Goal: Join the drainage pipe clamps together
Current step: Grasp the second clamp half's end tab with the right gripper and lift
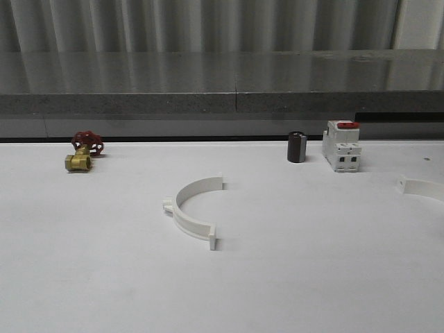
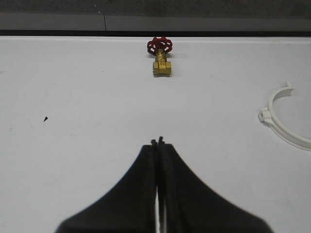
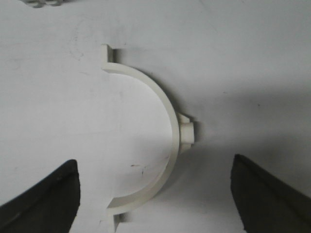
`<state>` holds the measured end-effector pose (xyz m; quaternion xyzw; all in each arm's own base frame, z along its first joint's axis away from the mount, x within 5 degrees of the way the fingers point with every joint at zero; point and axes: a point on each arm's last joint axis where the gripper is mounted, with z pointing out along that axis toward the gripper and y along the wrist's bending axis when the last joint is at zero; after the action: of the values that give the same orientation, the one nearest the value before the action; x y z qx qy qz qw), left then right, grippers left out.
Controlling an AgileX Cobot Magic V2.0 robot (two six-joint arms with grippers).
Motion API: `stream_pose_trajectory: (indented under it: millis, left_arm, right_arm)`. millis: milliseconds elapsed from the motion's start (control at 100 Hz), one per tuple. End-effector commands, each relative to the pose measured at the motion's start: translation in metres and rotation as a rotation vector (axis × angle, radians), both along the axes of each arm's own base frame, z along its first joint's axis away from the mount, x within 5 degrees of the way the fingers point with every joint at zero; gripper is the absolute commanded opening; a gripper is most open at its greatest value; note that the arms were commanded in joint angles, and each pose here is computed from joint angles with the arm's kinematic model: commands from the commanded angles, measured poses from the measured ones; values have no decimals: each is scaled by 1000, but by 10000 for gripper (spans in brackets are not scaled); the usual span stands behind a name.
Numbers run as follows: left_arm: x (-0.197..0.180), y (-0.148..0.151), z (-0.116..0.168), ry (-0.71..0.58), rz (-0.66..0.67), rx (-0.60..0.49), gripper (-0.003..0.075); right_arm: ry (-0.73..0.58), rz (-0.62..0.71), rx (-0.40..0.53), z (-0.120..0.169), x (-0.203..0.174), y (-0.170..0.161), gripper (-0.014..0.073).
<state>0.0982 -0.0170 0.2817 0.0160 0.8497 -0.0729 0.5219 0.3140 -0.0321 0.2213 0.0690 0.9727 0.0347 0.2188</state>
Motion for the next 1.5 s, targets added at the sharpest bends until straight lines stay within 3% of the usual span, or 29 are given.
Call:
stream_pose_trajectory:
  millis: [0,280,410,630,950,1040,1260,1360,1490]
  left_arm:
    - [3,-1,14,-87,-6,-15,-20]
    - [3,-1,14,-87,-6,-15,-20]
    - [3,-1,14,-87,-6,-15,-20]
    - [3,-1,14,-87,-6,-15,-20]
    - [3,-1,14,-87,-6,-15,-20]
    - [3,-1,14,-87,-6,-15,-20]
    - [3,-1,14,-87,-6,-15,-20]
    - [3,-1,14,-87,-6,-15,-20]
    - [3,-1,14,-87,-6,-15,-20]
  right_arm:
    - [-55,15,-33,7,13,-5,625]
    - [5,19,-42,-27,27,-8,625]
    - [4,17,-43,-32,30,-9,617]
    - [1,15,-45,-38,33,-9,521]
    - [44,16,-39,-54,35,-9,516]
    - [49,12,-34,-54,35,-9,442]
    - [55,0,-23,-54,35,-9,103]
    - [55,0,-23,-54,35,-9,38]
    - [52,-1,-23,-54,35,-9,27]
